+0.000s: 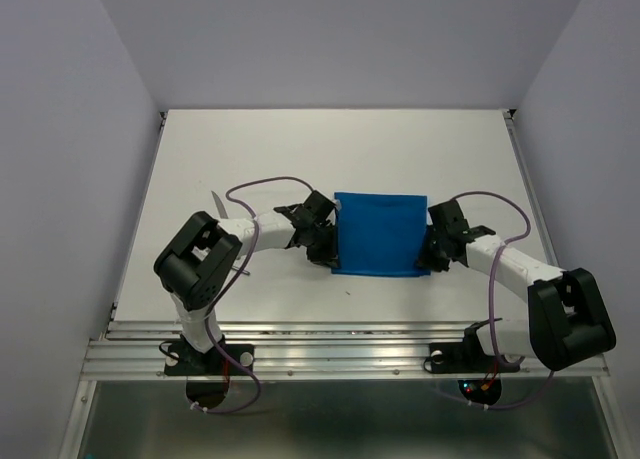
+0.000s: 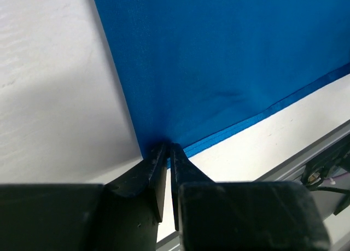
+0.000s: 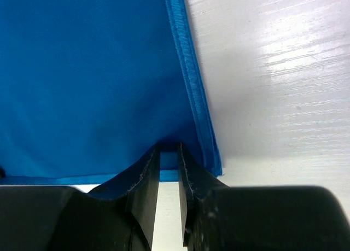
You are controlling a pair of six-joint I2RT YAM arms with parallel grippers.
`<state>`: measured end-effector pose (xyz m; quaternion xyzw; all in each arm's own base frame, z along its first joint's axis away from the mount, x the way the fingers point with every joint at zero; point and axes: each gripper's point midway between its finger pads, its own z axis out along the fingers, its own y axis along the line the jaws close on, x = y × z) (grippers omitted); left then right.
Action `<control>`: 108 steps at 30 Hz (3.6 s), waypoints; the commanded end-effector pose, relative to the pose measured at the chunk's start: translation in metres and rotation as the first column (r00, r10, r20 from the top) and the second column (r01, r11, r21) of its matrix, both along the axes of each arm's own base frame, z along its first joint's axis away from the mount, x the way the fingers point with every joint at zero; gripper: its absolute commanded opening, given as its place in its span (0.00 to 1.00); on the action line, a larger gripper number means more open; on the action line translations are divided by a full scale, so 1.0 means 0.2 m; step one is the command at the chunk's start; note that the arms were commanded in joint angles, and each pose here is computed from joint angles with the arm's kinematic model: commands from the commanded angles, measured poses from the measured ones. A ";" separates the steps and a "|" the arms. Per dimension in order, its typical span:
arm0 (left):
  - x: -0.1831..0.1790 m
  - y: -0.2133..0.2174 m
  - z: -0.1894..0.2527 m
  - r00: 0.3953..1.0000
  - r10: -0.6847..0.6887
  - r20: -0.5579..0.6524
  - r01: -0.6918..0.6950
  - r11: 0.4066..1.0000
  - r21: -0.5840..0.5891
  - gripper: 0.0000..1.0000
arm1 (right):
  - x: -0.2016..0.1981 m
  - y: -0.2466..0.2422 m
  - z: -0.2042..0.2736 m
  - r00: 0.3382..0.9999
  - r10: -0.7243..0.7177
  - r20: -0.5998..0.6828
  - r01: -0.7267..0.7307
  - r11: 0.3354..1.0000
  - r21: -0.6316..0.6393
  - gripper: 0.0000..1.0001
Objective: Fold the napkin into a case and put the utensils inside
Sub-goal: Smooth out the square-folded napkin at the center of the board, then pick up the top corner of the square-folded napkin from the center of the board.
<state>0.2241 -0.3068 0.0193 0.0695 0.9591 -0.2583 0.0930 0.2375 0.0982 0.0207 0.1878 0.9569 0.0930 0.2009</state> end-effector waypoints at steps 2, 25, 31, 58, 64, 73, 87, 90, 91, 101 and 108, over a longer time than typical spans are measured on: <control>-0.07 0.14 0.03 1.000 -0.003 0.008 0.002 0.994 0.105 0.20 | 0.08 -0.01 0.08 0.998 -0.005 0.060 0.006 1.000 -0.020 0.25; 0.51 0.05 0.01 0.985 0.078 0.151 -0.104 0.979 0.173 0.21 | 0.56 0.02 0.14 0.992 0.016 0.125 0.000 0.991 -0.131 0.26; 0.55 0.02 0.16 0.979 0.076 0.189 -0.101 0.987 0.128 0.19 | 0.58 0.00 0.24 0.984 0.007 0.180 0.016 0.992 -0.127 0.26; 1.02 0.05 0.06 0.945 0.187 0.270 -0.237 0.957 0.169 0.20 | 1.03 -0.12 0.08 0.989 -0.047 0.137 0.067 0.987 -0.145 0.20; 1.03 0.08 0.14 0.940 0.179 0.291 -0.238 0.954 0.182 0.19 | 1.02 -0.12 0.18 0.984 -0.034 0.176 0.058 0.989 -0.136 0.20; 1.06 0.05 0.37 0.917 0.183 0.355 -0.237 0.965 0.115 0.20 | 1.08 -0.11 0.38 0.964 -0.042 0.264 0.075 0.990 -0.115 0.20; 1.07 0.01 0.12 0.948 0.153 0.279 -0.201 0.967 0.154 0.19 | 1.08 -0.14 0.11 0.988 -0.045 0.149 0.070 0.983 -0.170 0.20; 1.06 0.02 0.11 0.950 0.146 0.277 -0.196 0.967 0.162 0.19 | 1.10 -0.12 0.22 0.982 -0.043 0.187 0.072 0.986 -0.151 0.20; 1.06 0.02 0.11 0.949 0.145 0.278 -0.195 0.967 0.162 0.19 | 1.10 -0.12 0.22 0.982 -0.042 0.187 0.071 0.986 -0.150 0.20; 1.09 0.08 0.47 0.886 0.227 0.403 -0.291 0.951 0.105 0.21 | 0.82 -0.14 0.62 0.953 -0.065 0.297 0.091 0.993 -0.073 0.35; 0.83 0.17 0.61 0.875 0.238 0.421 -0.295 0.952 0.075 0.29 | 0.32 -0.10 0.54 0.970 -0.101 0.221 0.088 0.994 0.068 0.41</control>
